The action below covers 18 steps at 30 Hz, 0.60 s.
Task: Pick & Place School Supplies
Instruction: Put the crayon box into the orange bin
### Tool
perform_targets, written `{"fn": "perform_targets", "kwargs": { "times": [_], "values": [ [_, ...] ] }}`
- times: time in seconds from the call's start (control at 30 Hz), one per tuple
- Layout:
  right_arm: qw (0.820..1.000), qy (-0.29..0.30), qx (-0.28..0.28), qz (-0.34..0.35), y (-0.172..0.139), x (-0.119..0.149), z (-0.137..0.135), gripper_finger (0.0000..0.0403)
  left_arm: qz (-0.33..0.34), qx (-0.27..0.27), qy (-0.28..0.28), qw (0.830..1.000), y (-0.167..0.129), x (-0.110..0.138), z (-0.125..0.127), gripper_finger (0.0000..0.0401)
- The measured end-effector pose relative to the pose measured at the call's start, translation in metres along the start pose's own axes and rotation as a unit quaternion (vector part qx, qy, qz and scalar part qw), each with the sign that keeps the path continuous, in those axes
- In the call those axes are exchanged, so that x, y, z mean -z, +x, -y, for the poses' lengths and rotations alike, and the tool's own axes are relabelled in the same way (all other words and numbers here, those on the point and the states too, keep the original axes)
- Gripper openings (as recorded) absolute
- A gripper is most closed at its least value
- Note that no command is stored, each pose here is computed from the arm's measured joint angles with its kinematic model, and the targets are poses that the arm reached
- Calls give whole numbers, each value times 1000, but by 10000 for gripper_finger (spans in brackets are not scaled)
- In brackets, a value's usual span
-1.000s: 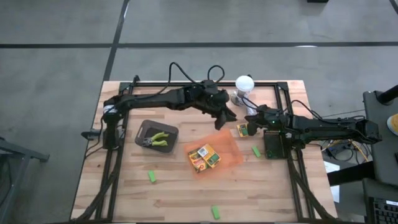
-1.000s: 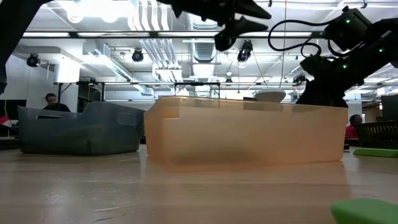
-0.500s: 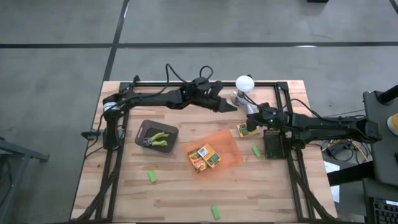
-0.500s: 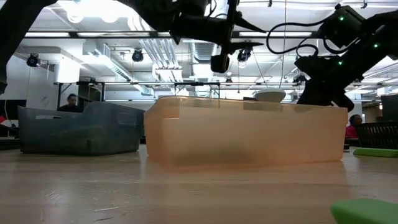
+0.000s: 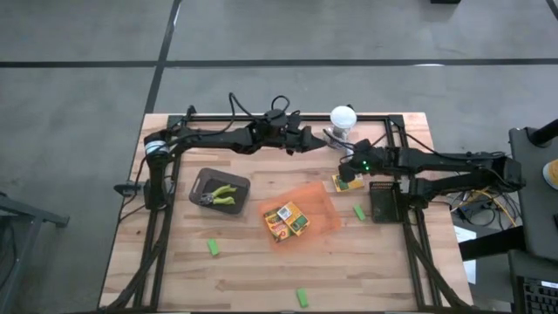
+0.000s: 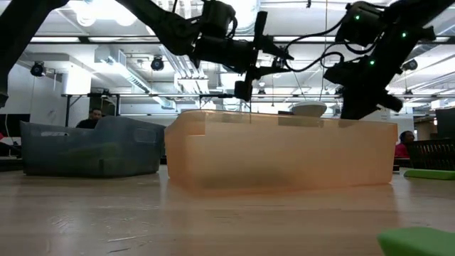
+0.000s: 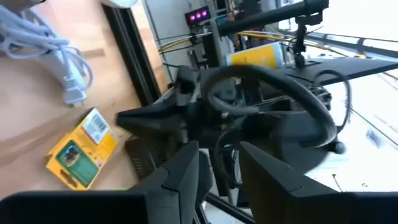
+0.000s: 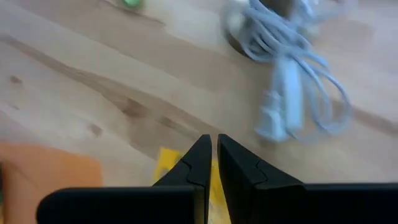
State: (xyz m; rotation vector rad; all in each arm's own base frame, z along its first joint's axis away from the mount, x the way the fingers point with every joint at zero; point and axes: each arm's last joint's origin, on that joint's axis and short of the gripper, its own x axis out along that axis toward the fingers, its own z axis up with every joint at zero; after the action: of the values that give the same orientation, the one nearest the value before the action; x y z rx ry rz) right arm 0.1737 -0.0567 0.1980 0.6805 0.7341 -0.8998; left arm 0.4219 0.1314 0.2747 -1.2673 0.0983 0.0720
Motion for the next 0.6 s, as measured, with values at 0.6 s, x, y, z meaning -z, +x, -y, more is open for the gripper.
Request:
{"fn": "perform_targets", "kwargs": {
  "times": [0.6],
  "values": [
    [973,202,6,-114,-45,14,27,26,-27,-71,134,988,-14,-26,-26,119]
  ]
}}
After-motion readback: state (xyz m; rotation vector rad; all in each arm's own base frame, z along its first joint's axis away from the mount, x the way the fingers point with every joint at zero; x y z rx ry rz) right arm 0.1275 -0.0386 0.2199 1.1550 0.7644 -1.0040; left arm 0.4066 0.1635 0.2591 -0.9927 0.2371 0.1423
